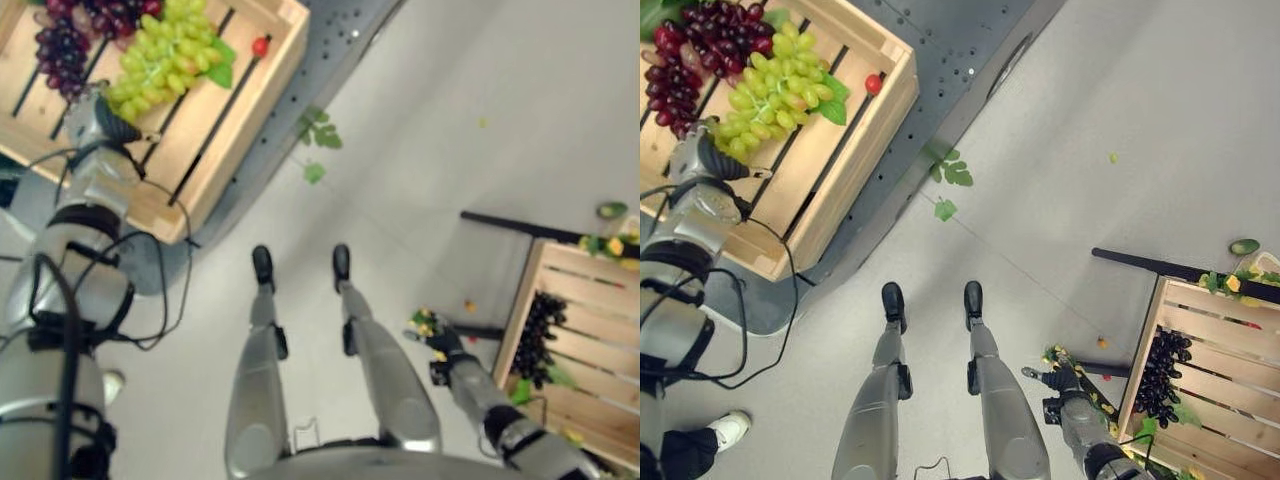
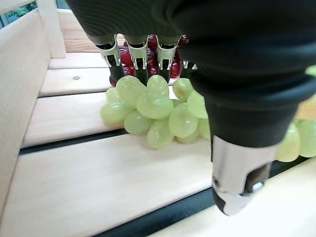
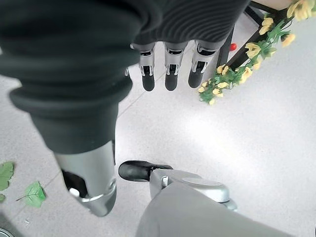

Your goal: Pick up the fruits from the basket on one side to the basket on the other side

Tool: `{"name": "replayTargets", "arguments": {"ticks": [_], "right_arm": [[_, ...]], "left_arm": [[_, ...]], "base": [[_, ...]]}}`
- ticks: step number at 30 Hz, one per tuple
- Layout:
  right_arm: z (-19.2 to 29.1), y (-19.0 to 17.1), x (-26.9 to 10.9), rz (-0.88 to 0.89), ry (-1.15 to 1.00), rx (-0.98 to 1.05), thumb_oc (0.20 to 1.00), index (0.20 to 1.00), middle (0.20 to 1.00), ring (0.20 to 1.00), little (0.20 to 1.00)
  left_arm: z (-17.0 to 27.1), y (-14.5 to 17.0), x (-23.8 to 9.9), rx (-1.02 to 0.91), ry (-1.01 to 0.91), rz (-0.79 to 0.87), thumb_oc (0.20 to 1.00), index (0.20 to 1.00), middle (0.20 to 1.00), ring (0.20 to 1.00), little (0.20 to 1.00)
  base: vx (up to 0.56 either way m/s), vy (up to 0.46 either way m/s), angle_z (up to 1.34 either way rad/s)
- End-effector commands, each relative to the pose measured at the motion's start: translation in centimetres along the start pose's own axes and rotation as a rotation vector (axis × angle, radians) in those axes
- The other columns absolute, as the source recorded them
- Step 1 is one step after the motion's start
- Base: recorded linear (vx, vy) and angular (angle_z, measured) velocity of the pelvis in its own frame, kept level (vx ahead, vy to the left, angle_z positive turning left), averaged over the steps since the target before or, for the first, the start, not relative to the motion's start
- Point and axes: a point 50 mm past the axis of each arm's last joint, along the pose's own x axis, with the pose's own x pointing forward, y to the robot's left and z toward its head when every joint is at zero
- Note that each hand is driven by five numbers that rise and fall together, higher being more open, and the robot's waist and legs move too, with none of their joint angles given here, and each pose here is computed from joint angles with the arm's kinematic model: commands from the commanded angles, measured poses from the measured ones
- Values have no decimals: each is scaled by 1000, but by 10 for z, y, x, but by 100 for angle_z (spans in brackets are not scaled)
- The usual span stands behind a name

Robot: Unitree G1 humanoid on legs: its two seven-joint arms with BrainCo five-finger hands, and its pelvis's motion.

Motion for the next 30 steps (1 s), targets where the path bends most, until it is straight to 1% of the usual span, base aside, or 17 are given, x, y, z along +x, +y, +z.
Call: {"name": "replayTargets", "arguments": {"ticks": [1, 5, 9, 15, 16, 17, 18, 24, 30], "right_arm": [[-18, -13, -9, -39, 19, 24, 1000, 1000, 1000, 1000, 1000], [-16, -13, -9, -40, 5, 27, 1000, 1000, 1000, 1000, 1000], [-17, -13, -11, -34, -5, 34, 1000, 1000, 1000, 1000, 1000], [-19, -16, -12, -42, -2, 46, 1000, 1000, 1000, 1000, 1000], [-19, -16, -13, -42, -2, 48, 1000, 1000, 1000, 1000, 1000], [-19, -16, -13, -42, -2, 48, 1000, 1000, 1000, 1000, 1000], [-19, -15, -13, -37, -3, 48, 1000, 1000, 1000, 1000, 1000], [-19, -13, -13, -34, -7, 47, 1000, 1000, 1000, 1000, 1000], [-15, -12, -12, -27, -21, 39, 1000, 1000, 1000, 1000, 1000]], "left_arm": [[12, 32, 11, 39, -28, 82, 1000, 1000, 1000, 1000, 1000], [15, 31, 11, 47, -34, 81, 1000, 1000, 1000, 1000, 1000], [14, 36, 13, 107, -34, 88, 1000, 1000, 1000, 1000, 1000], [6, 36, 12, 116, -12, 79, 1000, 1000, 1000, 1000, 1000], [4, 38, 12, 118, -5, 84, 834, 834, 834, 834, 834], [4, 38, 12, 118, -5, 84, 699, 699, 699, 699, 699], [1, 39, 12, 126, 2, 86, 200, 200, 200, 200, 200], [-8, 31, 9, 85, 20, 73, 200, 200, 200, 200, 200], [-5, 25, 7, 51, 16, 73, 200, 200, 200, 200, 200]], "base": [[0, 0, 0], [0, 0, 0], [4, 0, -2], [13, -4, -3], [8, 1, -3], [8, 3, -3], [0, 0, 0], [0, 0, 0], [0, 0, 0]]}}
